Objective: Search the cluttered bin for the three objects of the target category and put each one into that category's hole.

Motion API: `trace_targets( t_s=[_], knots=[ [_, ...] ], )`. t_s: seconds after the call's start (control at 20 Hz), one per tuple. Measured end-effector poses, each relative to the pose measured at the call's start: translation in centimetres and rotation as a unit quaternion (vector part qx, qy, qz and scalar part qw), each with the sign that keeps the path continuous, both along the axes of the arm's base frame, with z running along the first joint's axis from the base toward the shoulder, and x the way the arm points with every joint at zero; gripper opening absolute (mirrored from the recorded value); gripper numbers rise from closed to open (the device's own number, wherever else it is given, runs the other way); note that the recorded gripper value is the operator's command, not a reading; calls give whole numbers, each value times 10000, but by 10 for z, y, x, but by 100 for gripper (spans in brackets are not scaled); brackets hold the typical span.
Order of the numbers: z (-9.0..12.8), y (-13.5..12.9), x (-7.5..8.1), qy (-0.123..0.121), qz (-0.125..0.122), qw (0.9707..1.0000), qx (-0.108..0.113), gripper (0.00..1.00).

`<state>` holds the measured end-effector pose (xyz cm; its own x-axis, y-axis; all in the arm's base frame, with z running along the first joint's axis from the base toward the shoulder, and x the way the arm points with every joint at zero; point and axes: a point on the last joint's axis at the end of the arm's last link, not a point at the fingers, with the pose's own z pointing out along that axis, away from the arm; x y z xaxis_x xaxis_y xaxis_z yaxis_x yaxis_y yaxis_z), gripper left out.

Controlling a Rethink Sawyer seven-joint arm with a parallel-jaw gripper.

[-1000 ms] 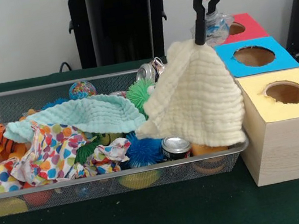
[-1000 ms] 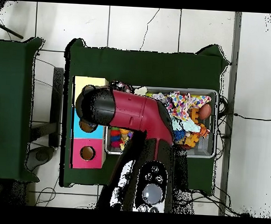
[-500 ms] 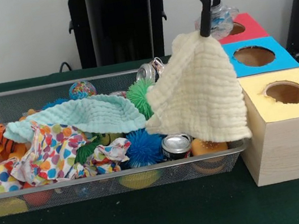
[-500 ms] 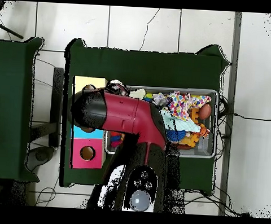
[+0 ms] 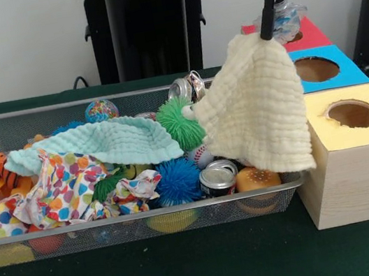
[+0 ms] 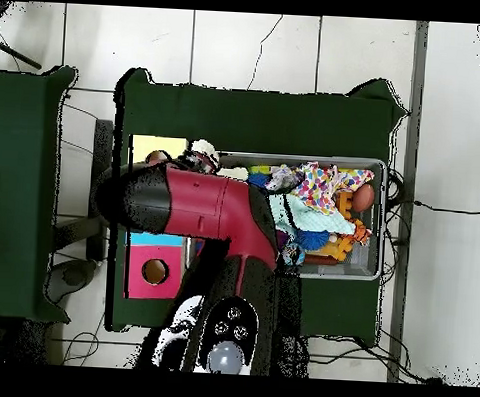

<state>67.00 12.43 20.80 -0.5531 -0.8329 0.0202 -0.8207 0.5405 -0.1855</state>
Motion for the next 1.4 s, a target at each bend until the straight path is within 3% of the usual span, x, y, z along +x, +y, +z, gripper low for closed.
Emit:
trace_targets(
  t_s=[0.45, 0.8, 1.4],
  knots=[
    [-10, -25, -4, -95, -319, 9994, 58, 0],
    [-25, -66, -9, -327, -614, 9976, 23, 0],
    [-30, -60, -15, -280, -573, 9980, 17, 0]
  ],
)
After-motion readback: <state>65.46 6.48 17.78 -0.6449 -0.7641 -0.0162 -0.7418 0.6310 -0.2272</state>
